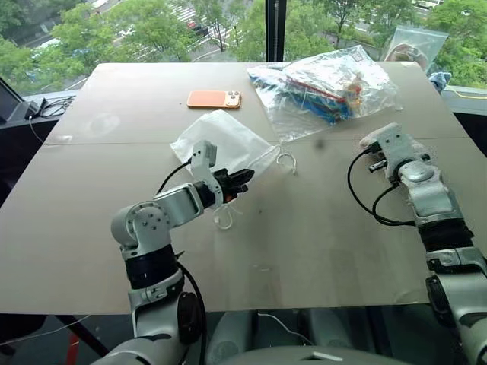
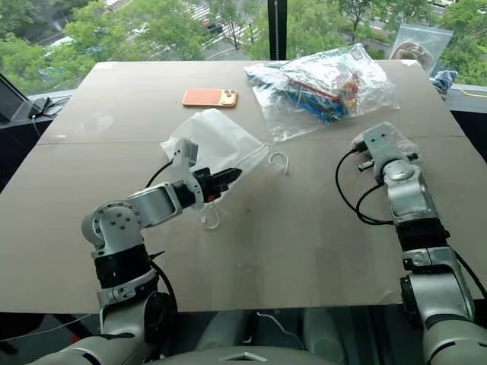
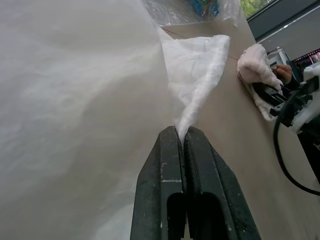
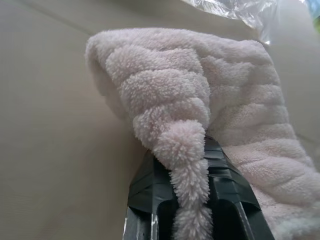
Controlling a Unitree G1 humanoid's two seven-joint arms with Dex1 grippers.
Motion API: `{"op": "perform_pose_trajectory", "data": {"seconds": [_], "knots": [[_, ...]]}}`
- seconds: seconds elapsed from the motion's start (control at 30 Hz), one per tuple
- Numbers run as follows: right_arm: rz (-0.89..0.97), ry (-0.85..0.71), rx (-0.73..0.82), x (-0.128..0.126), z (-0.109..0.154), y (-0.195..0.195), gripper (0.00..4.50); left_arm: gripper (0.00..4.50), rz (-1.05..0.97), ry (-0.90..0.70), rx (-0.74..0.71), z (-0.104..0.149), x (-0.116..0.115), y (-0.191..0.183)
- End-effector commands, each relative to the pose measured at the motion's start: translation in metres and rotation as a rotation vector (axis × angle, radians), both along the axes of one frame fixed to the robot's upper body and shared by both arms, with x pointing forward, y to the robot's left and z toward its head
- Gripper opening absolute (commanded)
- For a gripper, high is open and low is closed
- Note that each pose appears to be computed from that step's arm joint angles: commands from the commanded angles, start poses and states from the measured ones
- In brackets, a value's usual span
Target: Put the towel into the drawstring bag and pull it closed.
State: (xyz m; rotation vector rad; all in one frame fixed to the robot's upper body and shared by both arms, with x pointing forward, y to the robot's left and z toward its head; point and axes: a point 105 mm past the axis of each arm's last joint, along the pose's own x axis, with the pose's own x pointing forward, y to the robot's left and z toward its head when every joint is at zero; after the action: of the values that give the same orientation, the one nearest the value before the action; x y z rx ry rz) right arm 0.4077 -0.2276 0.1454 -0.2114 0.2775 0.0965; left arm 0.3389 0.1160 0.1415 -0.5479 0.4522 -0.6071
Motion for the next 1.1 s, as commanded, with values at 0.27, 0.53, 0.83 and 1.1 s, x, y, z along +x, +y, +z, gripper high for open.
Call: {"op": "perform_pose_trajectory", "data": {"seconds": [0.27, 0.53, 0.83, 1.1], "knots": [[0.719, -0.102, 1.197, -0.103, 0.108, 0.124, 0.06, 0.00, -0.064, -0.055, -0.205, 0.038, 0.015, -0.015], [0.671, 0.091, 1.528, -0.117, 0.078, 0.158, 0.06, 0.00, -0.085, -0.050, -0.326, 0.054, 0.023, -0.023], [0.651, 0.206, 1.634, -0.119, 0.057, 0.166, 0.06, 0.00, -0.153, -0.029, -0.307, 0.051, 0.012, -0.027], [0.751, 0.249, 1.631, -0.127, 0.059, 0.169, 0.06, 0.00, -0.257, -0.068, -0.167, 0.042, -0.006, -0.027]]}}
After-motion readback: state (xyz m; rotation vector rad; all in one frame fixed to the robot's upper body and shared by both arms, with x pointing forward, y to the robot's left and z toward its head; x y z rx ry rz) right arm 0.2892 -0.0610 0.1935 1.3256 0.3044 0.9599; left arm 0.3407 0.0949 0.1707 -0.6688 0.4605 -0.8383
